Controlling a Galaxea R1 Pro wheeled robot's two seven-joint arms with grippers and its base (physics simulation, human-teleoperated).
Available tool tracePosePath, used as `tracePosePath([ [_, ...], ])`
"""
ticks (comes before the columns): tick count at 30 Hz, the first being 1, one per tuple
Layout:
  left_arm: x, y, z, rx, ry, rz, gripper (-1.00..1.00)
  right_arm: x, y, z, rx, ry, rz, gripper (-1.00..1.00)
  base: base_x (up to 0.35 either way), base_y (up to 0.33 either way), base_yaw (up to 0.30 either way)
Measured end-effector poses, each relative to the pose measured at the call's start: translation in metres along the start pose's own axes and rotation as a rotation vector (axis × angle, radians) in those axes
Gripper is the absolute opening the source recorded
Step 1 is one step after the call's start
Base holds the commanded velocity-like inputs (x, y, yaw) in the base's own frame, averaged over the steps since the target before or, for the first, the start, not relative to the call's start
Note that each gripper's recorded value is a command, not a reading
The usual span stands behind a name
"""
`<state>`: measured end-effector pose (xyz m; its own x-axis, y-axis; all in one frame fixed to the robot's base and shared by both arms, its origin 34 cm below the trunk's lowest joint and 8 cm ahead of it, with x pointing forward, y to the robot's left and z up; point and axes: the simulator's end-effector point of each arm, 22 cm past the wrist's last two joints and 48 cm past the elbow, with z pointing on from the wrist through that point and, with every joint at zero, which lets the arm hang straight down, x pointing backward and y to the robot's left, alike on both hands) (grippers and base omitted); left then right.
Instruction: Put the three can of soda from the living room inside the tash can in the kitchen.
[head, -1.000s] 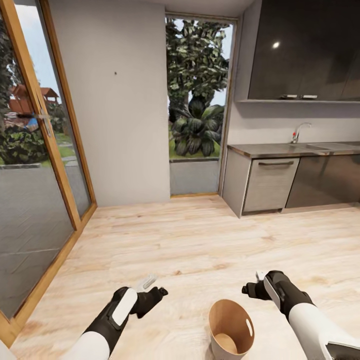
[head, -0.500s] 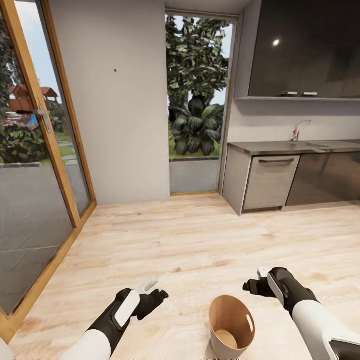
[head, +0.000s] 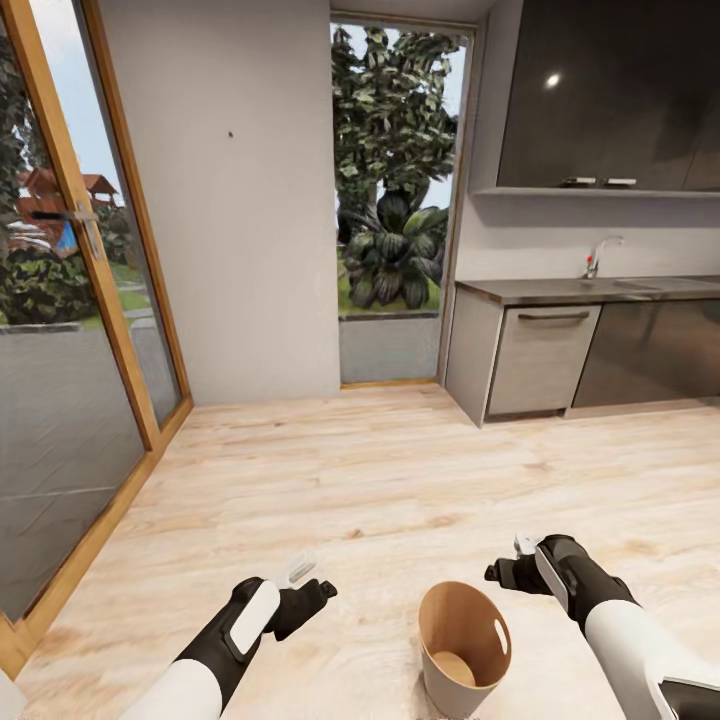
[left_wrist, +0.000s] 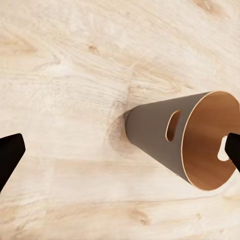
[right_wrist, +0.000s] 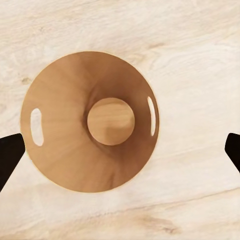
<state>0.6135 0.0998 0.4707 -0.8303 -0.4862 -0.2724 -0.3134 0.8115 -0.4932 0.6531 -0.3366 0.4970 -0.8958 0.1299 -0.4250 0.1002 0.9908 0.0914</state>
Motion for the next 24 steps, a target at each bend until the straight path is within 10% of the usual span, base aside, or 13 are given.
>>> tracePosePath([
  [24,0.024,0.029,0.038,0.001,0.001,0.001,1.0,0.031,-0.007,0.041,0.002,-0.002,0.001,1.0,0.0,0.0,0.0],
])
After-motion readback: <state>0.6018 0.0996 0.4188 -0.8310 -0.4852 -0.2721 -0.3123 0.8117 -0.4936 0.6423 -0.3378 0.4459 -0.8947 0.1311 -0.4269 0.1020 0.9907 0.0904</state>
